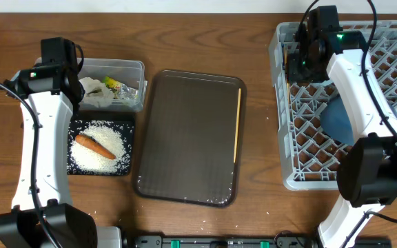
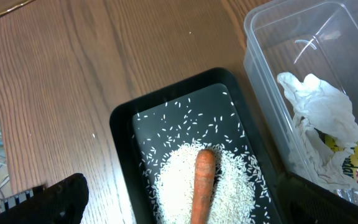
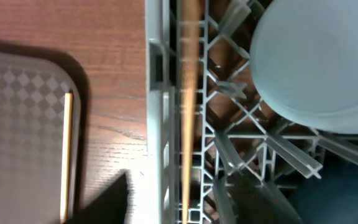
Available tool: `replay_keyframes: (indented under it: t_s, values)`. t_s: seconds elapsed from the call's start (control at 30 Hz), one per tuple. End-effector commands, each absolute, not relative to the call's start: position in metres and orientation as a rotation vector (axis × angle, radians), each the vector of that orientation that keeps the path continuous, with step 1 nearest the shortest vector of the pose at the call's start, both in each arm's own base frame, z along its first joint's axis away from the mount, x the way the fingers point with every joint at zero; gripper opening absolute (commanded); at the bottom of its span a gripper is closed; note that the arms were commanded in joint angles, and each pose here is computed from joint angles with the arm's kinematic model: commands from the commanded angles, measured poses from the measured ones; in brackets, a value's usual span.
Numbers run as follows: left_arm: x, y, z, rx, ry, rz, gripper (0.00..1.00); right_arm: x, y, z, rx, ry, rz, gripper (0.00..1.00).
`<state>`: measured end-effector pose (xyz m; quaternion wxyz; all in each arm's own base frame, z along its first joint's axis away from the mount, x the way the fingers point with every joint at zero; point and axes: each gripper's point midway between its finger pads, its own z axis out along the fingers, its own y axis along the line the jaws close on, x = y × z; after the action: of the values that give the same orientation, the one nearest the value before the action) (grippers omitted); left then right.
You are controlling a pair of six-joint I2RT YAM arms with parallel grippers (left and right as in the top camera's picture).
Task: Sort waste into correct bins and load items into the dishwasher rack
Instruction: 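Carry the chopstick right and drop it into the dish rack, then move the right gripper back and grasp the remaining chopstick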
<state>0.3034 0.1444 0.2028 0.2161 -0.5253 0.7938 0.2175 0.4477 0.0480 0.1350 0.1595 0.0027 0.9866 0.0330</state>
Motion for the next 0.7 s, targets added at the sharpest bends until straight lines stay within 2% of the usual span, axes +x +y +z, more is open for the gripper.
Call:
replay_keyframes:
  t_s: [0.0, 0.1, 0.33, 0.5, 0.67]
  values:
    - [0.302, 0.147, 0.203, -1.463, 2.186, 0.622, 0.98, 0.447, 0.042, 0.128, 0.057, 2.838, 0.074, 0.87]
    - [0.302, 0.147, 0.203, -1.463, 2.186, 0.622, 0.98, 0.443, 0.052, 0.131, 0.115, 2.845, 0.164, 0.9]
    - [0.302, 0.147, 0.203, -1.463, 2.186, 0.622, 0.98, 0.429, 0.108, 0.158, 0.006, 2.814, 0.438, 0.85]
    - [0.302, 0.147, 0.203, -1.463, 2.186, 0.622, 0.98, 0.411, 0.147, 0.158, -0.029, 2.85, 0.448, 0.85]
    - [0.302, 0.147, 0.203, -1.463, 2.186, 0.622, 0.98, 0.402, 0.17, 0.153, -0.039, 2.849, 0.27, 0.87]
